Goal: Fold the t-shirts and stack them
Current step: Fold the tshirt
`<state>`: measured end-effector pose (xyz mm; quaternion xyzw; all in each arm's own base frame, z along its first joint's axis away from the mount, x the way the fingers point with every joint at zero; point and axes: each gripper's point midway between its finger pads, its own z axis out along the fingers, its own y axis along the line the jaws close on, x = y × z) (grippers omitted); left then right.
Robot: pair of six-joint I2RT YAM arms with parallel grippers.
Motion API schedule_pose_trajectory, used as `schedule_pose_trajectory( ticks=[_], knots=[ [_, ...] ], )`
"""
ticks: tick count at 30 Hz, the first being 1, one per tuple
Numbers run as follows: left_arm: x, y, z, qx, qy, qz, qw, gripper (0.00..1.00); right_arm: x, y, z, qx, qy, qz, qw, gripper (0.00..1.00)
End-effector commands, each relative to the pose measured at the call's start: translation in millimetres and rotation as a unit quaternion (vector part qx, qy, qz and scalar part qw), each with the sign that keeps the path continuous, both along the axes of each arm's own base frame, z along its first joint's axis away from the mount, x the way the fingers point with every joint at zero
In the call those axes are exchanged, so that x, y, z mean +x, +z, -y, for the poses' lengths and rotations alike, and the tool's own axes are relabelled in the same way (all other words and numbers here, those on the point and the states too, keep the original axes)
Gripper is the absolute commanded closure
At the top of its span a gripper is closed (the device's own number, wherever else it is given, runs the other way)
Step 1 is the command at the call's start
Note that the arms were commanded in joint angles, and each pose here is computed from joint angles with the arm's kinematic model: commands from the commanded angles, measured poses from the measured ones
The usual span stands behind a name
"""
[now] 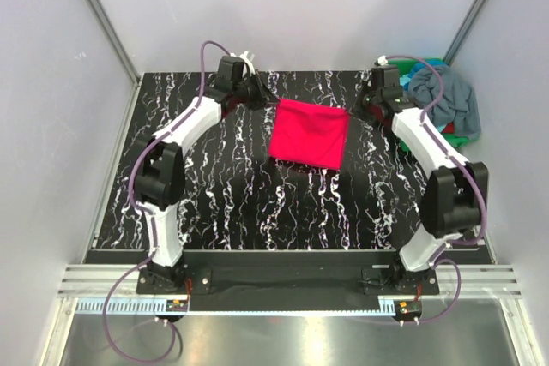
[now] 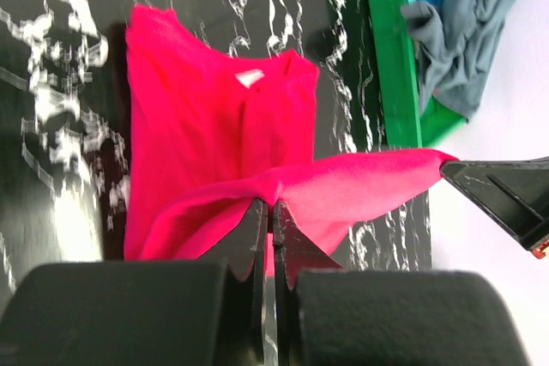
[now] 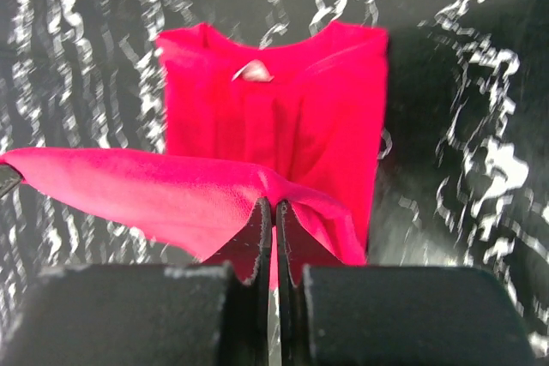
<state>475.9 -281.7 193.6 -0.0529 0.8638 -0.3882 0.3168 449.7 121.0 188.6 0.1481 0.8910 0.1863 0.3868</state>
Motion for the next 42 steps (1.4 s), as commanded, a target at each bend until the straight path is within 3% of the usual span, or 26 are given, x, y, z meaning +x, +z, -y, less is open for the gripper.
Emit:
schedule_pose_trajectory(
  ticks=[1,7,9,11,12,13,14,16,17,20,24,28,32,37,38,42],
  knots=[
    [32,2,13,-0.028,-0.028,0.033,0.999,1.0,34,4,8,-0.004,0.006,0.038,0.999,1.0],
    [83,-26,24,-0.07,-0.037,0.061,0.995,1.0,71,-26,22,0.001,-0.008,0.031,0.999,1.0],
    [101,-4,33,-0.09,-0.045,0.11,0.989,1.0,80,-38,26,0.004,-0.016,0.028,0.999,1.0],
    [120,-14,38,-0.094,-0.037,0.118,0.988,0.91,89,-43,34,0.009,-0.031,0.027,0.999,0.99],
    [127,-20,38,-0.097,-0.032,0.114,0.988,0.82,96,-52,36,0.009,-0.035,0.021,0.999,0.96],
    [133,-27,38,-0.096,-0.025,0.109,0.989,0.8,100,-56,39,0.013,-0.037,0.019,0.999,0.91],
    [140,-39,35,-0.099,-0.018,0.101,0.99,0.85,106,-58,40,0.013,-0.034,0.019,0.999,0.78],
    [148,-39,29,-0.104,-0.011,0.114,0.988,0.81,119,-64,48,0.009,-0.034,0.018,0.999,0.66],
    [152,-36,21,-0.099,-0.003,0.12,0.988,0.69,121,-64,51,0.012,-0.034,0.017,0.999,0.61],
    [158,-22,-2,-0.078,0.009,0.146,0.986,0.64,120,-43,58,0.015,-0.026,0.025,0.999,0.57],
    [133,24,-19,-0.04,-0.002,0.191,0.981,0.56,89,-24,44,0.039,0.006,0.017,0.999,0.46],
    [88,5,-3,-0.032,-0.045,0.166,0.985,0.56,54,-37,21,0.09,0.054,-0.02,0.994,0.47],
    [68,-15,26,-0.033,-0.091,0.158,0.983,0.56,34,-64,7,0.107,0.063,-0.063,0.99,0.47],
    [82,-48,45,-0.066,-0.104,0.128,0.984,0.56,14,-98,7,0.1,0.072,-0.1,0.987,0.52],
    [89,-72,48,-0.073,-0.1,0.106,0.987,0.56,12,-101,5,0.102,0.078,-0.103,0.986,0.54],
    [106,-77,65,-0.117,-0.106,0.11,0.981,0.56,-6,-123,0,0.114,0.094,-0.12,0.982,0.55]
  ],
)
